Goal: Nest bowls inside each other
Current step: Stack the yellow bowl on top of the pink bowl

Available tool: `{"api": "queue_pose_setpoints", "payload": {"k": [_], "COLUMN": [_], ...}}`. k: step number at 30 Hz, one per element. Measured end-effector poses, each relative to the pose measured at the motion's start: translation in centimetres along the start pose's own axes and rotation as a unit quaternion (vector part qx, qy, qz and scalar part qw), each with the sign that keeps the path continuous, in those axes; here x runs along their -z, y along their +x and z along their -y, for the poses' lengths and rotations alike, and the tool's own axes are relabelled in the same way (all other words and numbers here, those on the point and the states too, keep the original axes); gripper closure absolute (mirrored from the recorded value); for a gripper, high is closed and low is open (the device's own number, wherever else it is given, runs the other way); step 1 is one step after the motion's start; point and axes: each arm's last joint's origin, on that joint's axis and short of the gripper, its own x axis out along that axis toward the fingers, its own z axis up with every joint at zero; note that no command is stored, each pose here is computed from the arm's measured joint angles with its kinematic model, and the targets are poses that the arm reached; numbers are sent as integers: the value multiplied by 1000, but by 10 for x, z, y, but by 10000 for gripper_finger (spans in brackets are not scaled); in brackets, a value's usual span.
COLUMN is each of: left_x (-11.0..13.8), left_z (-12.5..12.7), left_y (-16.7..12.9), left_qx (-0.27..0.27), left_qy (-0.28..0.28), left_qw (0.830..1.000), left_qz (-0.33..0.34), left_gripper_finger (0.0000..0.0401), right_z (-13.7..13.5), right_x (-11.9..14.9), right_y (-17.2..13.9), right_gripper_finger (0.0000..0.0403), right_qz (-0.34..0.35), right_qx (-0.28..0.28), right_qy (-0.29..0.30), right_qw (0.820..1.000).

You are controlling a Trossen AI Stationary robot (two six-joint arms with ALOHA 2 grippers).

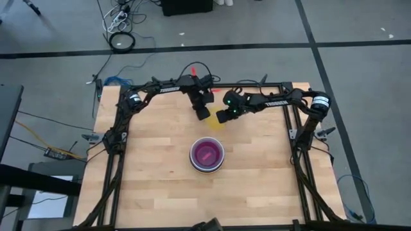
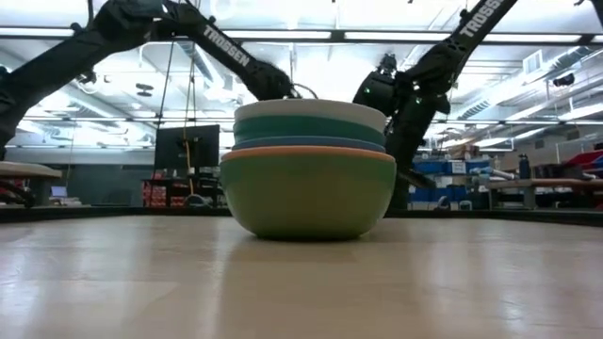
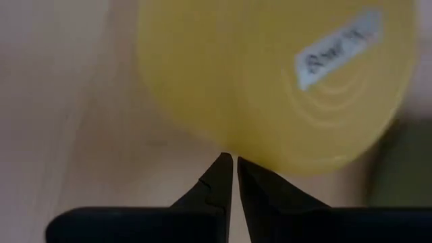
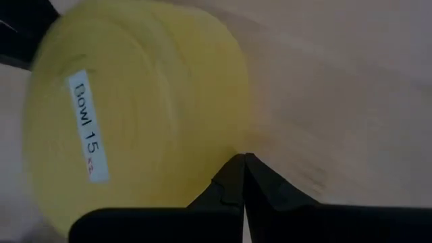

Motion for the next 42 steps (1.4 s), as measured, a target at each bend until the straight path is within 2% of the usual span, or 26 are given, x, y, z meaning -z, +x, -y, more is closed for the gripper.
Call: {"api": "queue_pose_setpoints", "payload": {"k": [7,14,18,24,30,35,38,42], "left_x": [-9,-28,-28,-12,8,24,35,48], "left_z": [26,61,88,137,199,262,293,319], "left_y": [-37,-83,-102,-129,-135,-118,-105,-93], "left_qx": [-20,-68,-72,-97,-99,-66,-83,-112], "left_qy": [49,91,99,99,114,134,150,135], "left_qw": [997,993,992,990,988,989,985,985], "left_qz": [-47,-21,-26,-18,-13,-6,1,8], "left_gripper_finger": [364,364,364,364,364,364,364,364], "right_z": [-27,-72,-99,-127,-148,-166,-177,-180], "right_x": [-7,1,11,29,64,98,120,140], "right_y": [-15,-41,-56,-78,-97,-113,-122,-126], "right_gripper_finger": [403,403,403,403,403,403,403,403], "right_qz": [-9,-29,-10,26,50,94,102,99], "right_qx": [-4,8,25,73,66,53,25,22], "right_qy": [-76,-187,-242,-274,-282,-263,-261,-262], "right_qw": [997,982,970,959,956,959,960,960]}}
